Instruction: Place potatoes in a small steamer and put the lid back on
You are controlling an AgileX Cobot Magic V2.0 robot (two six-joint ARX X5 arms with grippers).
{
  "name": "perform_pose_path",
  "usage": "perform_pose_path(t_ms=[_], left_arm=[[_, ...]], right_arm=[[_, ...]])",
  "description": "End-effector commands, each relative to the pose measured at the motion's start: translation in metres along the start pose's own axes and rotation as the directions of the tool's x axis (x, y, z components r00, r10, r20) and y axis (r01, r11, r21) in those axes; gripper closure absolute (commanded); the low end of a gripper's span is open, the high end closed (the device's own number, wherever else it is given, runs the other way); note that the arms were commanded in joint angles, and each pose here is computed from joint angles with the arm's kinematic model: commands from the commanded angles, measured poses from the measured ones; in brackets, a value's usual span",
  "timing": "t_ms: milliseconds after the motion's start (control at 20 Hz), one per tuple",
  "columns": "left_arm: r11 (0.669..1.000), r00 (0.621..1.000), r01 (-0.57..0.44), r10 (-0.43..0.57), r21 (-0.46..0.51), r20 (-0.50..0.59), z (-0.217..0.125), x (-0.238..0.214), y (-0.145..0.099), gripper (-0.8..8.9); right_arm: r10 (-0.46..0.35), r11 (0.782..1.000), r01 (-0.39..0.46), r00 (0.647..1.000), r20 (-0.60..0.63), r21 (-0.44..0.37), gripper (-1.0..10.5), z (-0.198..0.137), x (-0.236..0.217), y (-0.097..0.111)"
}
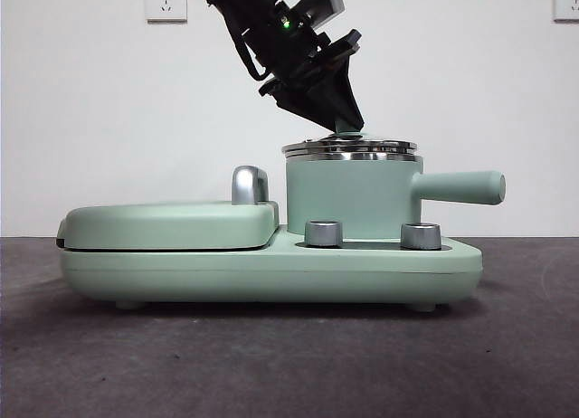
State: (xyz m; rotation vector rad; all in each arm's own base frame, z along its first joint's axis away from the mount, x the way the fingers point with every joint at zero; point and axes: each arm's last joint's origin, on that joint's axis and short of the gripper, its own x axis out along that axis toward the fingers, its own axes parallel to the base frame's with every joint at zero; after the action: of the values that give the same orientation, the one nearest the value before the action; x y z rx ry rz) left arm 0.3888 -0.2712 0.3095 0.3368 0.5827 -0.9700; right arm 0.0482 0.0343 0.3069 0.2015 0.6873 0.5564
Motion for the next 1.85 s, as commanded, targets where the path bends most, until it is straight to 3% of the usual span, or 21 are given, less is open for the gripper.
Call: perform_pose_path(t_ms=[50,300,800,1600,1650,1800,1850], left_arm=[[1.0,0.999,0.028,-0.028,0.003,0.019,0.003,0.011,0.0,8.03],[0.999,0.999,0.049,-0.049,-0.002,-0.008,-0.004,0.025,-0.004,8.03],[0.999,0.997,-0.039,0.04,0.005,-0.069,-0.006,0.028,-0.008,8.03],[0.998,0.997,-0.06,0.06,0.004,-0.052,0.005,0.019,-0.008,7.91],[0.998,0.997,-0.061,0.061,0.001,-0.049,0.005,0.019,-0.008,7.44],[0.998,0.998,-0.066,0.066,-0.02,-0.014,0.009,0.019,-0.01,4.07],[0.997,0.998,-0.068,0.068,-0.03,-0.003,0.013,0.016,-0.01,3.4]], right_arm=[[0.008,1.0,-0.008,1.0,0.012,0.006,5.0,0.002,-0.001,0.001],[0.004,1.0,-0.004,1.0,0.014,0.006,5.0,0.002,-0.001,0.001],[0.001,1.0,-0.002,1.0,0.014,0.009,5.0,0.002,-0.001,0.001],[0.002,1.0,-0.002,1.0,0.014,0.018,5.0,0.002,-0.001,0.001],[0.002,1.0,-0.002,1.0,0.014,0.022,5.0,0.002,-0.001,0.001],[0.002,1.0,-0.002,1.0,0.014,0.024,5.0,0.002,-0.001,0.001],[0.002,1.0,-0.002,1.0,0.014,0.024,5.0,0.002,-0.001,0.001]])
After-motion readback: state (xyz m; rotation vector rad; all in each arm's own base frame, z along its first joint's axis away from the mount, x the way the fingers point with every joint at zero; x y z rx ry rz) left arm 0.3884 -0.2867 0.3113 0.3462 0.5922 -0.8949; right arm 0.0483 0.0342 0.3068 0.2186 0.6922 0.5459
